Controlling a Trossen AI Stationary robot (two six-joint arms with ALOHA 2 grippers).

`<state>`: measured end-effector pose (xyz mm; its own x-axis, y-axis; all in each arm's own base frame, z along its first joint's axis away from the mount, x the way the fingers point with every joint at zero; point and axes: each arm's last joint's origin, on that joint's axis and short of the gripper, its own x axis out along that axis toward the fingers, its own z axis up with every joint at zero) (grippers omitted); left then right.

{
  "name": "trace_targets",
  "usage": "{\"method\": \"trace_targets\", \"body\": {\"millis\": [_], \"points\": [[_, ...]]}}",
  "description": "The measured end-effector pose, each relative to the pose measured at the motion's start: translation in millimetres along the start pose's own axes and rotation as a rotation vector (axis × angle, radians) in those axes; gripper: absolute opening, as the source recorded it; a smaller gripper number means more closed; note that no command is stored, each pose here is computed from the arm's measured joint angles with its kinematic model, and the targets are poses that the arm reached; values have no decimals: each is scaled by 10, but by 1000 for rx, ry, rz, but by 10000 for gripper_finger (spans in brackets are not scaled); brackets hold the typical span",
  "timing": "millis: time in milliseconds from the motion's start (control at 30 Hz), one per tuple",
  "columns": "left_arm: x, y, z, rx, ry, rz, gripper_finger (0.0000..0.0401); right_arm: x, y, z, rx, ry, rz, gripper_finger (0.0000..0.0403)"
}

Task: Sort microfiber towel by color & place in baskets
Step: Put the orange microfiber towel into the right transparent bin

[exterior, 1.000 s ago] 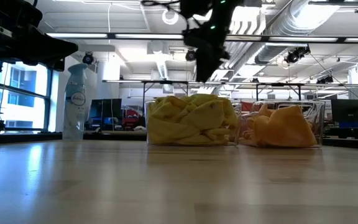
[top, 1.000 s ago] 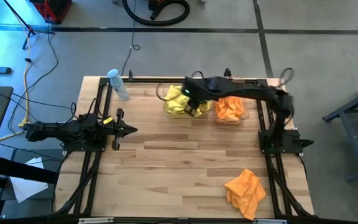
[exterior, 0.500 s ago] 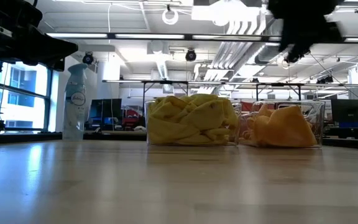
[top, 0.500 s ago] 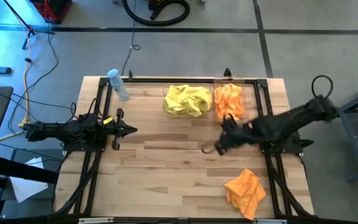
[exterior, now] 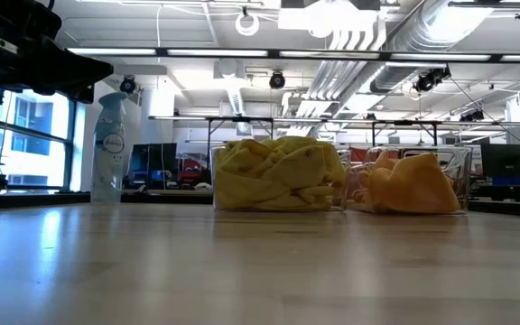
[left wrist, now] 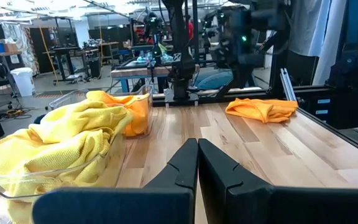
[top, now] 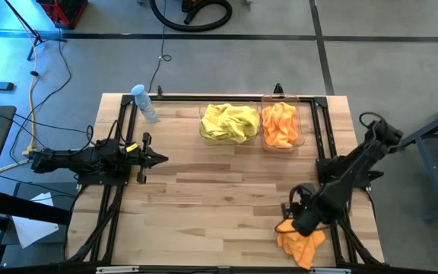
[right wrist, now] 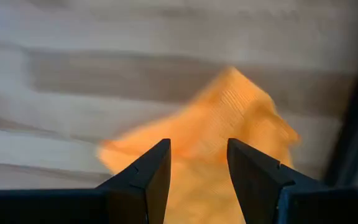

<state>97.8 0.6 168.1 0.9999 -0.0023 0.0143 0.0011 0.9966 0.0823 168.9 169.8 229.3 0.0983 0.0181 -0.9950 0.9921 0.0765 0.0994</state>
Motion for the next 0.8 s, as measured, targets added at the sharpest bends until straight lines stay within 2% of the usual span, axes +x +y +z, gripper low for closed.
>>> {"method": "trace_targets", "body": {"millis": [500,800], "points": [[0,0,0,0,0,0,0,636,38,-426,-78,81,-256,153],[0,0,0,0,0,0,0,967,48,-575,-126,47,-291,153]]}}
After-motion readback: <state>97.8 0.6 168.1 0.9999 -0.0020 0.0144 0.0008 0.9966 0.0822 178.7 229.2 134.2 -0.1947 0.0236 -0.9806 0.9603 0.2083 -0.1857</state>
